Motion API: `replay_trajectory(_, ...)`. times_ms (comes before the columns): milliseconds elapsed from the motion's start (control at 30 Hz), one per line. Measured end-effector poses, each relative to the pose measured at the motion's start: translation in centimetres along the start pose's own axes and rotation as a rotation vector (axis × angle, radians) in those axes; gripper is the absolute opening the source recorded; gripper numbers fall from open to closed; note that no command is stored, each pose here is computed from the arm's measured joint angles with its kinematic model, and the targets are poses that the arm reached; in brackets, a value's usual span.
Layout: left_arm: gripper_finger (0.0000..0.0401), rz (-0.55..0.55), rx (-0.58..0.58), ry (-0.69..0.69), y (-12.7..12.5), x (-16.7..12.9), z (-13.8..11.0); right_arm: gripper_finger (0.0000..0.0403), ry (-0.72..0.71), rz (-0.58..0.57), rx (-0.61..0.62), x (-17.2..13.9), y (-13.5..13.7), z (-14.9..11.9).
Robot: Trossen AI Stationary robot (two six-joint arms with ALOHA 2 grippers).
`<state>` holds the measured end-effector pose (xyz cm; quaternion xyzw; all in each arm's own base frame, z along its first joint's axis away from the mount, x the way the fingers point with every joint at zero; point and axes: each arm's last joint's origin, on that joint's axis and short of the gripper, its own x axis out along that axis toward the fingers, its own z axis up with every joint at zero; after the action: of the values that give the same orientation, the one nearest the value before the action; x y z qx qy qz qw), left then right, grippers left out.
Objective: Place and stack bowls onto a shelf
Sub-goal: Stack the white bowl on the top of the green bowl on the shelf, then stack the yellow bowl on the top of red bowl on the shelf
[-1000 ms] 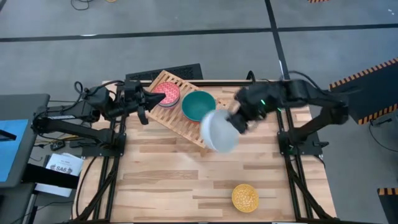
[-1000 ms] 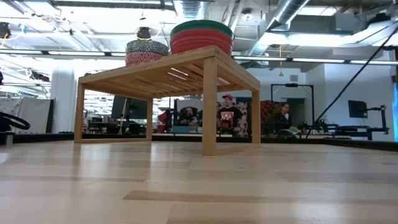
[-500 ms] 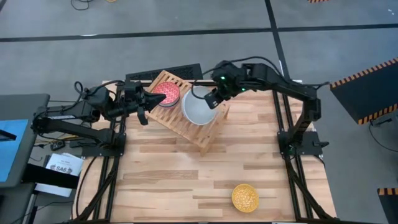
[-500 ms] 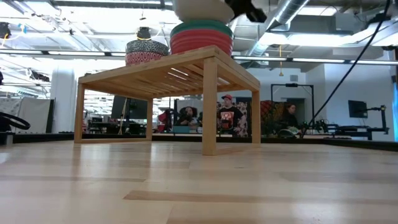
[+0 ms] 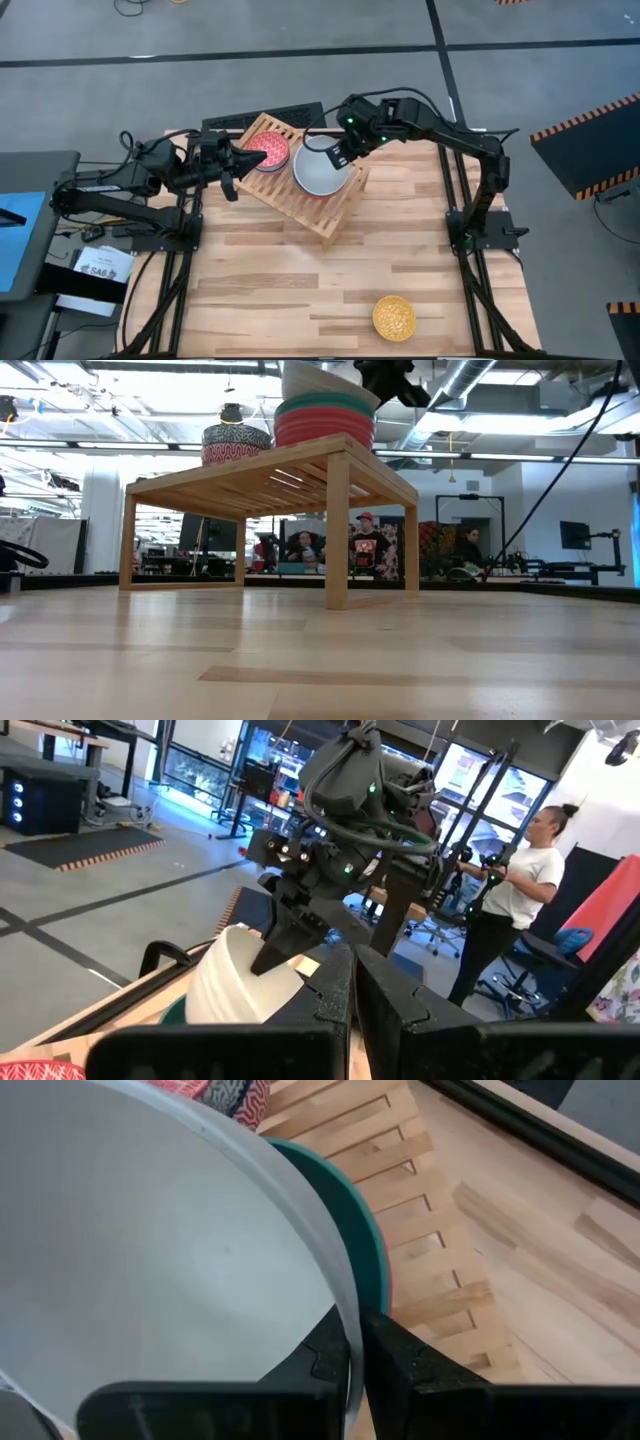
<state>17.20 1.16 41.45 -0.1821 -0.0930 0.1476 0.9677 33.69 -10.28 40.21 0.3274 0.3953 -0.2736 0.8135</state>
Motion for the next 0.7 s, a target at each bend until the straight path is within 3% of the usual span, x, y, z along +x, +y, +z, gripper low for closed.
replay_trajectory(300, 0.0, 0.0, 0.0, 0.001, 0.0, 0.0, 0.0, 0.007, 0.015, 0.034, -0.042, -0.2, -0.2, 0.1)
replay_trajectory(500, 0.0, 0.0, 0.0, 0.001, 0.0, 0.0, 0.0, 0.0137, 0.011, 0.04, -0.062, -0.3, -0.2, 0.2)
replay_trajectory(700, 0.0, 0.0, -0.002, 0.002, 0.0, 0.0, 0.0, 0.021, -0.089, 0.083, -0.08, -3.6, -0.9, 0.7)
